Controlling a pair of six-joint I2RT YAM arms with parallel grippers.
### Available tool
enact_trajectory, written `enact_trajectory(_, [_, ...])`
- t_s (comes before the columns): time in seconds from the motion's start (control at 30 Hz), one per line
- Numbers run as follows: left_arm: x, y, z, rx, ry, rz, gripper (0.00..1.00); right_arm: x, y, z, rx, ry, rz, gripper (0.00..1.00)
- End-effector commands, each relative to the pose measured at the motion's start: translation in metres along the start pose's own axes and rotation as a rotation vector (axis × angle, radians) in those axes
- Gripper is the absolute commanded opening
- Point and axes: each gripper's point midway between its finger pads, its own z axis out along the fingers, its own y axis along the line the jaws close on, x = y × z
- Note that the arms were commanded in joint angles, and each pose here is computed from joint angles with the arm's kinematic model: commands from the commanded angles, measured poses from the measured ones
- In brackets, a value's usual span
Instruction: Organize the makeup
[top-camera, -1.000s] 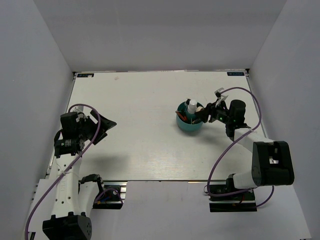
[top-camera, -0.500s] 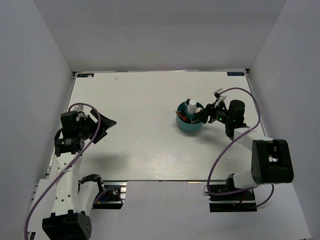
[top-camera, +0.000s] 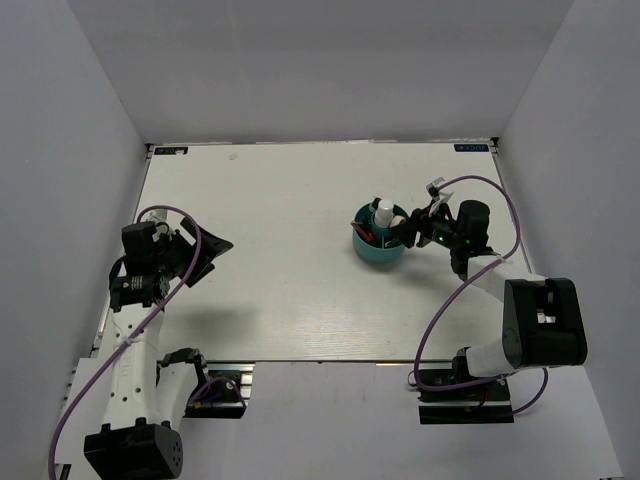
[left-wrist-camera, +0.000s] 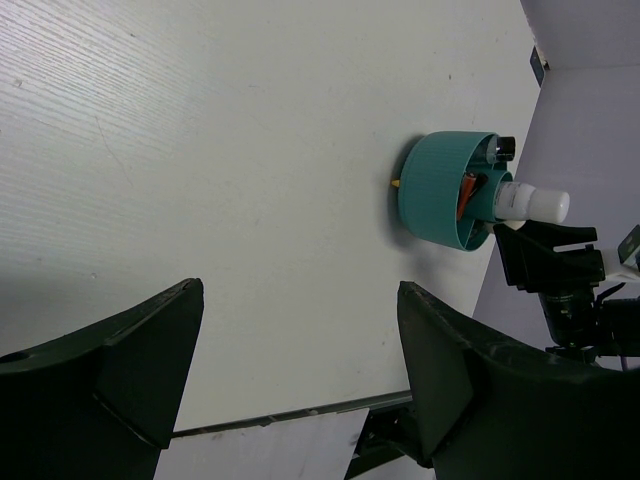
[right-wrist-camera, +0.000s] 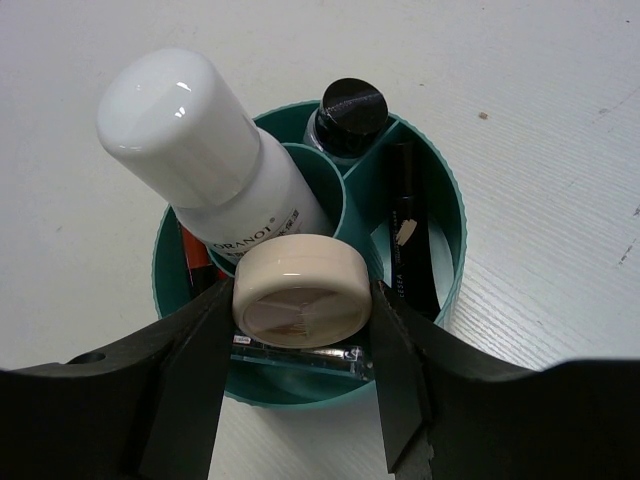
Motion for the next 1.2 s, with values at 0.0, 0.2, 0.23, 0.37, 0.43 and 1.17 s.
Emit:
enact_trajectory(0.0, [-0.003, -0.003, 0.0, 0.016, -0.011, 0.01, 0.87, -0.006, 0.001, -0.001, -0.007, -0.027, -0.045, 0.34])
enact_trajectory(0.2, [-0.003, -0.003, 0.0, 0.016, -0.011, 0.008, 0.87, -0.004, 0.001, -0.002, -0.006, -0.024, -0.044, 0.48])
enact_trajectory(0.23, [-0.003, -0.003, 0.0, 0.016, -0.011, 0.008, 0.87, -0.004, 0.0, -0.003, -0.003, -0.023, -0.045, 0.5])
enact_trajectory(0.37, [-0.004, -0.004, -0.001, 0.018, -0.013, 0.01, 0.87, -0.004, 0.001, -0.003, -0.004, -0.021, -0.047, 0.56])
enact_trajectory(0.43, [-0.003, -0.003, -0.001, 0.017, -0.012, 0.009, 0.87, -0.003, 0.002, -0.004, -0.005, -0.019, -0.047, 0.61])
enact_trajectory(1.17, [-0.004, -0.008, -0.006, 0.029, -0.021, 0.021, 0.88, -0.017, 0.014, -0.03, -0.018, -0.002, -0.121, 0.73])
